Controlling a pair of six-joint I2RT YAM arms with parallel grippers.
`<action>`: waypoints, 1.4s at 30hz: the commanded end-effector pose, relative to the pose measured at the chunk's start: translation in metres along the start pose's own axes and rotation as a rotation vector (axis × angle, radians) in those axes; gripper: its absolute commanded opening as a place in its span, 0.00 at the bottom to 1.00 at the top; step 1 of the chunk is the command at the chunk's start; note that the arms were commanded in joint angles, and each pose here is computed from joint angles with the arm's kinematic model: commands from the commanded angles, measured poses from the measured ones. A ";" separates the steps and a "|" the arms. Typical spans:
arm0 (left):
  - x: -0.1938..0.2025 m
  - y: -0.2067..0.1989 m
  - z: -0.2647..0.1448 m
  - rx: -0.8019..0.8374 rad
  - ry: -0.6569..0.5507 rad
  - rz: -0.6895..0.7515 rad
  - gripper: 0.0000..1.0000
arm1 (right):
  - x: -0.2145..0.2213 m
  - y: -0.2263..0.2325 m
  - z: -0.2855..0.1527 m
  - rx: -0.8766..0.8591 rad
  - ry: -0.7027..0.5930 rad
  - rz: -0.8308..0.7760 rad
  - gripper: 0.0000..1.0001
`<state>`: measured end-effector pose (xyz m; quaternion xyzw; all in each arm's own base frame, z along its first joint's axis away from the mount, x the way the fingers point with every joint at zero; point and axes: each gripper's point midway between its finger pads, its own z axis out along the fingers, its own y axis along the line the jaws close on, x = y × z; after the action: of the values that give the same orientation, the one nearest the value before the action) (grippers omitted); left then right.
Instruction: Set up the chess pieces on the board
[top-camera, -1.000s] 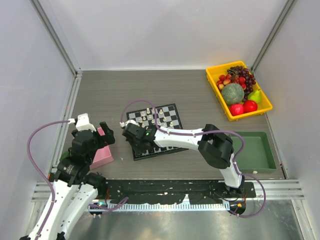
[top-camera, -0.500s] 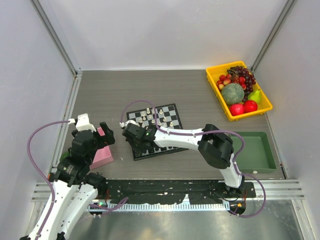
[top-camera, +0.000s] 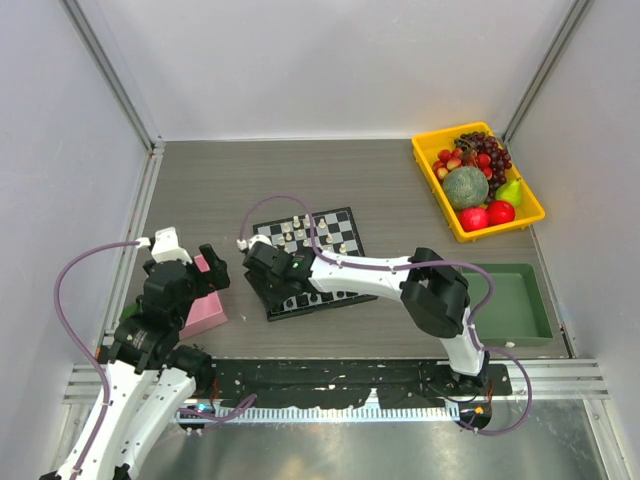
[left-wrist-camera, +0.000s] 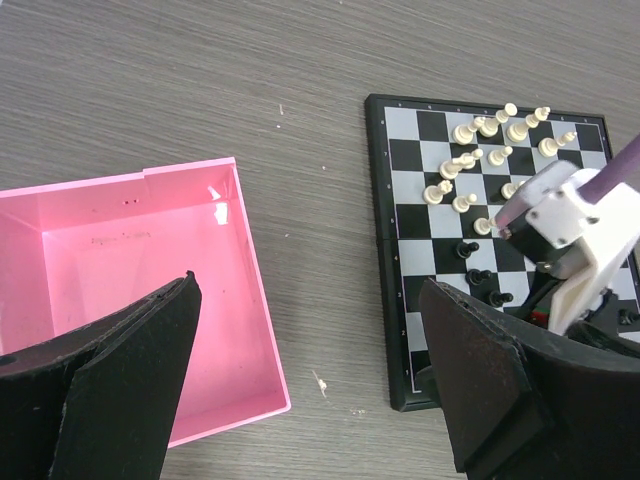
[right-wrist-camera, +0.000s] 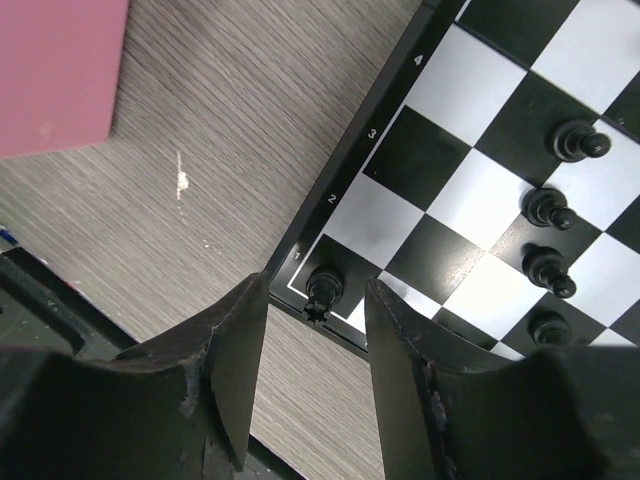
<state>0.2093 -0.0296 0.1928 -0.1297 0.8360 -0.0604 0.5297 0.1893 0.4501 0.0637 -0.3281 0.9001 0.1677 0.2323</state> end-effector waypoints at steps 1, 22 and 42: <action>-0.011 -0.002 -0.003 0.008 -0.034 -0.007 0.99 | -0.063 0.004 -0.054 -0.031 -0.193 0.017 0.50; -0.011 -0.006 0.003 0.015 -0.020 -0.002 0.99 | -0.043 -0.089 -0.027 0.104 -0.066 0.113 0.39; -0.012 -0.007 0.002 0.018 -0.020 0.004 0.99 | -0.030 -0.089 -0.005 0.100 -0.009 0.104 0.29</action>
<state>0.2115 -0.0317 0.1870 -0.1259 0.8444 -0.0572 0.5176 0.2619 0.3861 0.0538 -0.2664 0.9293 0.1192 0.2262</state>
